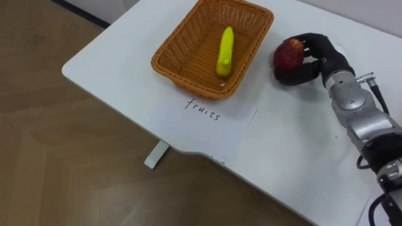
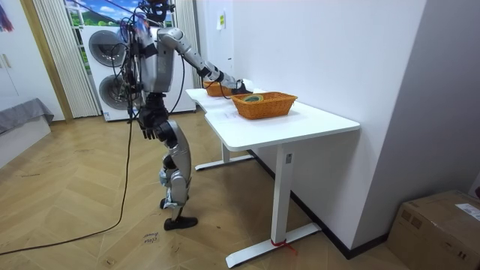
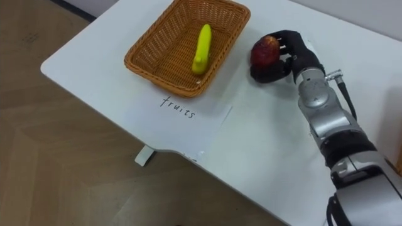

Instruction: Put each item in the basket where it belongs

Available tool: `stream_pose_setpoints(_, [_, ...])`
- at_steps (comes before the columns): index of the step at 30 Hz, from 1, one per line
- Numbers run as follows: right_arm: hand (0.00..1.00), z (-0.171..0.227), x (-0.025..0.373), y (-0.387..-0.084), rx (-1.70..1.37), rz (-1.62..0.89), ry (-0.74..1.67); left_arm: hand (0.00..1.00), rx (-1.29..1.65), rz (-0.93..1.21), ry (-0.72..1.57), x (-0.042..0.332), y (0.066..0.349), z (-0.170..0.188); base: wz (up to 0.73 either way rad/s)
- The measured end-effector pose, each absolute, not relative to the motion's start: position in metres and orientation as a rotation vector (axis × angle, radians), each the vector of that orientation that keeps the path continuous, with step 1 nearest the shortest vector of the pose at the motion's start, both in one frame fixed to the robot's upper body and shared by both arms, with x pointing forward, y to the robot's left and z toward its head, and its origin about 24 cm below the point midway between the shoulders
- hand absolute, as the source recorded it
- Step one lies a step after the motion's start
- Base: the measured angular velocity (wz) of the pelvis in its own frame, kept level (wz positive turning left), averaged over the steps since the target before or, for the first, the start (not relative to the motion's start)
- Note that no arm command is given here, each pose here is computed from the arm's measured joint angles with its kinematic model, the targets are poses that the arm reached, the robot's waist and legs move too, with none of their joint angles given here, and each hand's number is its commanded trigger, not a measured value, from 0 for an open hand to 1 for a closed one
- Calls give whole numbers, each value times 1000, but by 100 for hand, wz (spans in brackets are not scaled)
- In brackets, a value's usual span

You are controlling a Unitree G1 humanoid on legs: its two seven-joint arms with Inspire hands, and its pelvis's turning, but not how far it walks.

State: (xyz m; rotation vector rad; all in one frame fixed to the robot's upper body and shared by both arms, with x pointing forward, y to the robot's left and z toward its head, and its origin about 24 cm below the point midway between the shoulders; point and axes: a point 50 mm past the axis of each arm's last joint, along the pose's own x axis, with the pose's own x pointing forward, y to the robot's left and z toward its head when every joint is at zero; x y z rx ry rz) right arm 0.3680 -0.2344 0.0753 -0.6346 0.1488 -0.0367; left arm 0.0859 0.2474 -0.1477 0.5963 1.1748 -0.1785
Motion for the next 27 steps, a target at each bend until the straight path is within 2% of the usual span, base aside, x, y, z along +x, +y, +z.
stream_pose_setpoints(16, [100,66,364,-237,-593,-8,193,0,613,-166,1154,88,247,-147,5])
stream_pose_setpoints(20, [100,56,358,-238,-583,28,236,0,625,-165,1175,83,250,-148,3])
stream_pose_setpoints(27, [100,61,359,-236,-620,75,243,0,596,-115,1203,70,259,-147,2])
